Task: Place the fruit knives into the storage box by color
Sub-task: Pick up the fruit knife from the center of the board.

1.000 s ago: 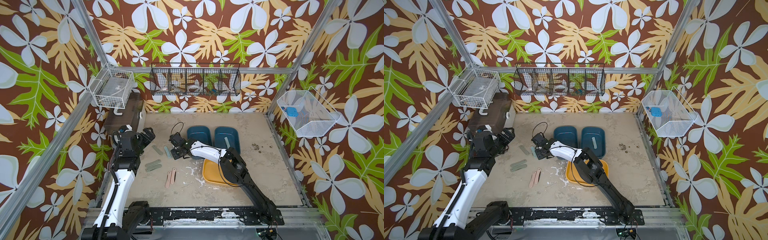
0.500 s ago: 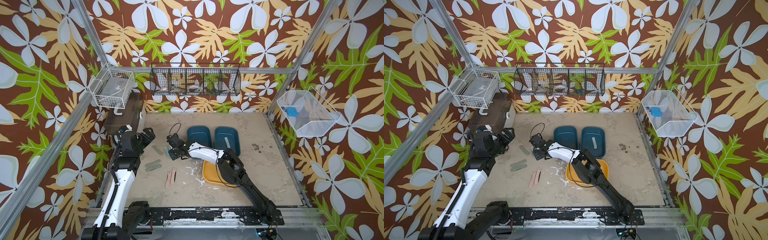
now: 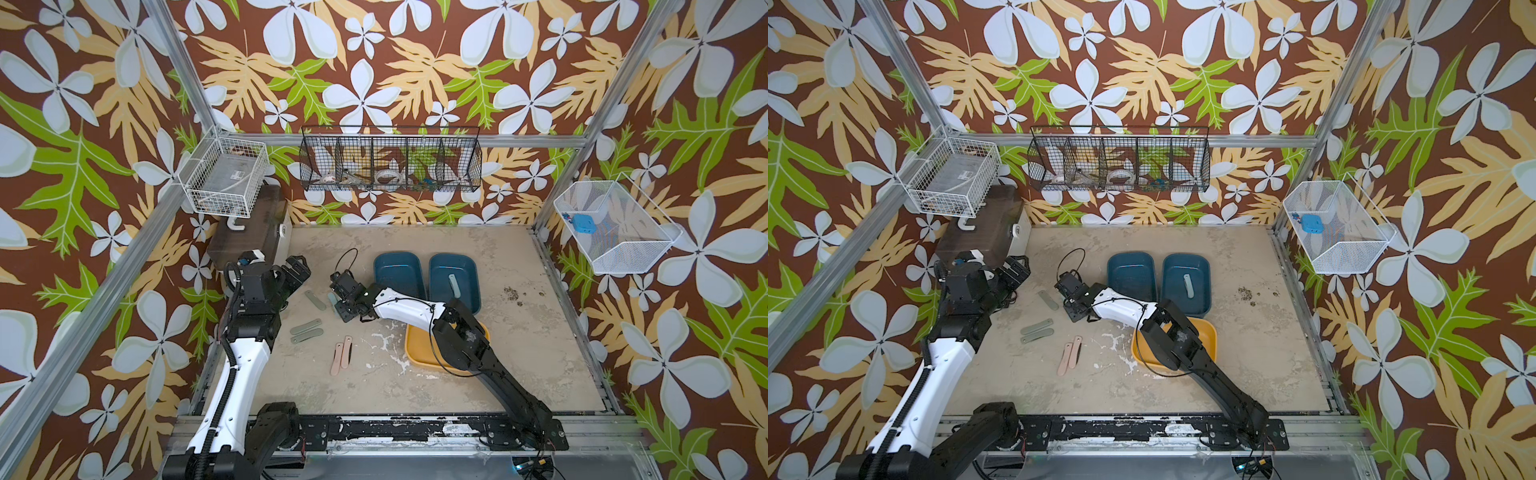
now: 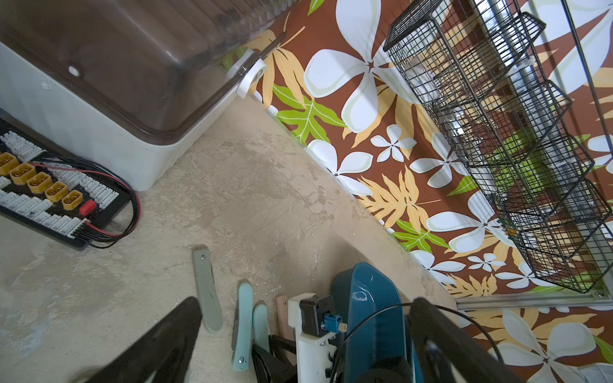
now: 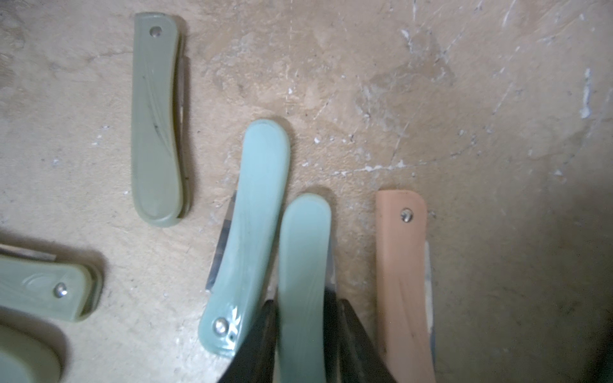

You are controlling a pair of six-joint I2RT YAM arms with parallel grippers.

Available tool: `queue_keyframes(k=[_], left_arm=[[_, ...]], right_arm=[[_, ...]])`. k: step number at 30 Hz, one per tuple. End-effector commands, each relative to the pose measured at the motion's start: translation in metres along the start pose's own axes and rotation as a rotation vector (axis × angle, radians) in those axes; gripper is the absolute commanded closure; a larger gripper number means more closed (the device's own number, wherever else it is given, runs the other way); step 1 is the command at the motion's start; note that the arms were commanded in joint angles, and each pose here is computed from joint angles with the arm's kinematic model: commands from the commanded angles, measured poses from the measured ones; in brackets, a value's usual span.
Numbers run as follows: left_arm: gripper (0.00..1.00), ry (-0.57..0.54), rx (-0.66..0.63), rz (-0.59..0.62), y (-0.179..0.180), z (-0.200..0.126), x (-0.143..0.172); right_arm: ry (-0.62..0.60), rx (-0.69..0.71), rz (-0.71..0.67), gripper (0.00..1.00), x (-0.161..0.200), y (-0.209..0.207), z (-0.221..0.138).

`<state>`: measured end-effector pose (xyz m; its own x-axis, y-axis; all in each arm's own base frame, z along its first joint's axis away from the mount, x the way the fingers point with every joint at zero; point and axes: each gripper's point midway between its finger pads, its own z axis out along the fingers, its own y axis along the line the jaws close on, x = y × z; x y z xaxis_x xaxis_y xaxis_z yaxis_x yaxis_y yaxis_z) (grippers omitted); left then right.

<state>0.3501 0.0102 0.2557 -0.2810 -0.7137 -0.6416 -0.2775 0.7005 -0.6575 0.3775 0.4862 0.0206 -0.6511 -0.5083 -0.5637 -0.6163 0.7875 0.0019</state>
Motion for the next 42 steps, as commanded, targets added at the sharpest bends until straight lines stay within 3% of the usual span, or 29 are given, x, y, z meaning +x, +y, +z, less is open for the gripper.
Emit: queue_keyframes(k=[1, 11, 25, 33, 42], left_arm=[[0.0, -0.006, 0.009, -0.009, -0.002, 0.0, -0.001], [0.0, 0.0, 0.014, -0.011, -0.002, 0.001, 0.001], [0.0, 0.021, 0.043, -0.012, -0.006, 0.003, 0.004], [0.0, 0.136, 0.147, 0.003, -0.032, 0.014, 0.029], [0.0, 0.335, 0.335, 0.058, -0.104, 0.026, 0.091]], right_arm=[[0.122, 0.026, -0.024, 0.71, 0.034, -0.007, 0.004], [0.052, 0.003, -0.011, 0.77, 0.005, -0.004, -0.024], [-0.136, -0.011, 0.031, 0.78, -0.063, -0.012, -0.103], [-0.221, 0.041, 0.118, 0.78, -0.086, -0.073, -0.151], [-0.245, 0.14, 0.251, 0.78, -0.061, -0.165, -0.187]])
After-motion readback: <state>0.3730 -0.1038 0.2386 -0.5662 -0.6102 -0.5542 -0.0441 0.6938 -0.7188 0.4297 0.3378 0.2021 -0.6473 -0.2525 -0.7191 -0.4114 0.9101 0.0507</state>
